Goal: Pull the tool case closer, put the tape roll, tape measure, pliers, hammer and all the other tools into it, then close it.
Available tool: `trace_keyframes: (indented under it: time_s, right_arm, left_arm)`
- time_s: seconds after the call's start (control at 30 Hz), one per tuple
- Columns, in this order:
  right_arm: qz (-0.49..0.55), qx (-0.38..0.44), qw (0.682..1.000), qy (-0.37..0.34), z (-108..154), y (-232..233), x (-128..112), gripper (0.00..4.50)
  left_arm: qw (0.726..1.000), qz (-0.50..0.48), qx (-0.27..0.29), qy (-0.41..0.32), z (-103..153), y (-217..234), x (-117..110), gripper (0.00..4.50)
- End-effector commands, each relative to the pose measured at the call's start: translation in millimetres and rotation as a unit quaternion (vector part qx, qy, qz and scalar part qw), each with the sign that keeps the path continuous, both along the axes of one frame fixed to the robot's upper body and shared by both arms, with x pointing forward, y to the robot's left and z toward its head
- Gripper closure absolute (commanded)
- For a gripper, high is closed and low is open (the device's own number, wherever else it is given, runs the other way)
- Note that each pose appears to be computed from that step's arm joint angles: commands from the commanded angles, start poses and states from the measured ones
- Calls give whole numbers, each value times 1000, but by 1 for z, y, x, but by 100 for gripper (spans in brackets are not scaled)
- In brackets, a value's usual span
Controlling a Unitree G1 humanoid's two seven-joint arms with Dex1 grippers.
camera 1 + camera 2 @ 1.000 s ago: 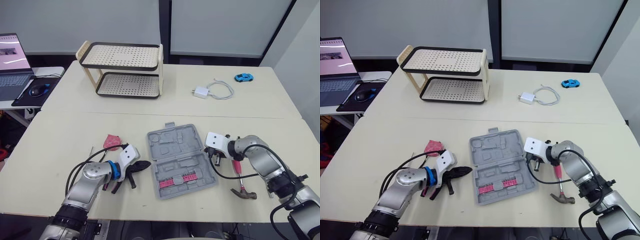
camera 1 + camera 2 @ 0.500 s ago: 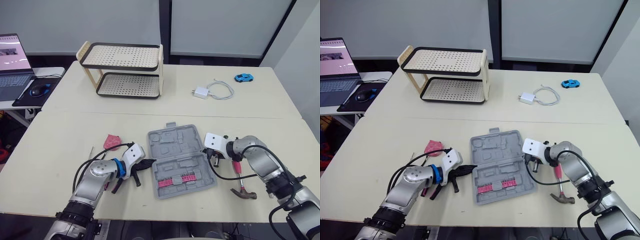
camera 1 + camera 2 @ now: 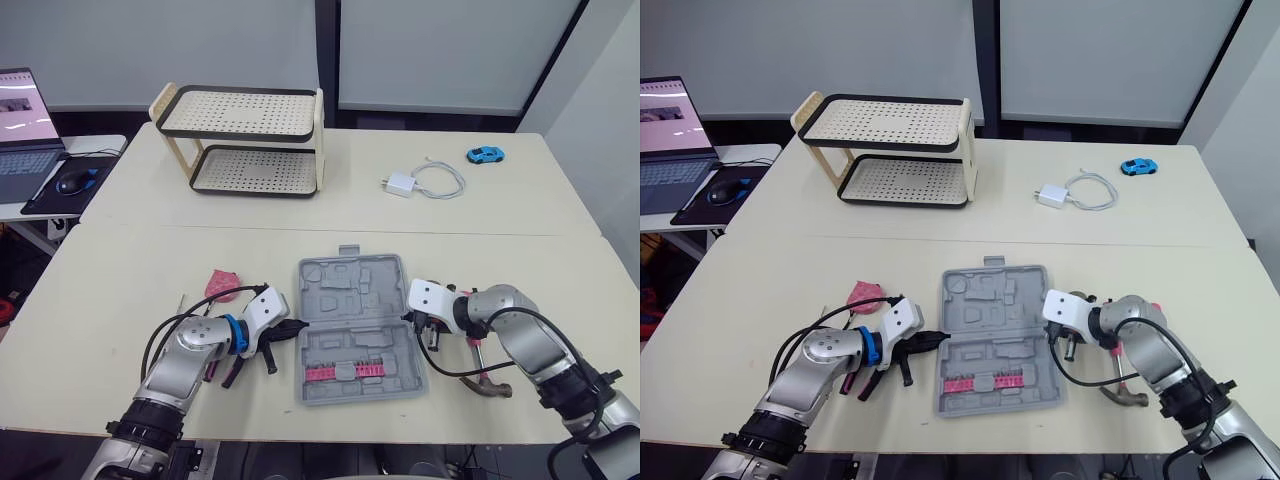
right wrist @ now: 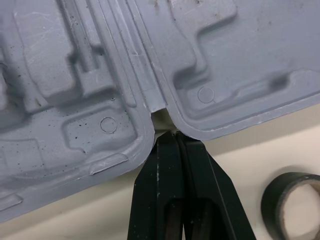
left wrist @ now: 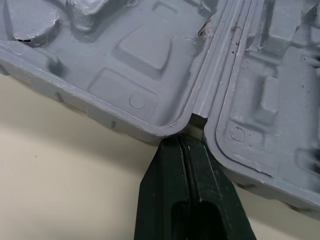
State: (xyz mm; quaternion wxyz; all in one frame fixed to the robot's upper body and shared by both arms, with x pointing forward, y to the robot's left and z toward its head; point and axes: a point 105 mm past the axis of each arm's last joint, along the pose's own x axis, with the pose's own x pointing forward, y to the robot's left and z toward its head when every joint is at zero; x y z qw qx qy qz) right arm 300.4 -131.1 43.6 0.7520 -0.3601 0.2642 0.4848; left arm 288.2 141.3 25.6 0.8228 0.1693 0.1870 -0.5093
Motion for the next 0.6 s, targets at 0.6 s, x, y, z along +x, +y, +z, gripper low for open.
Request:
trace_keyframes:
  time_s: [0.6]
  right_arm:
    - [-19, 42, 996, 77, -11, 23, -60, 445]
  left_arm:
    - [997, -68, 28, 25, 9, 3, -35, 450]
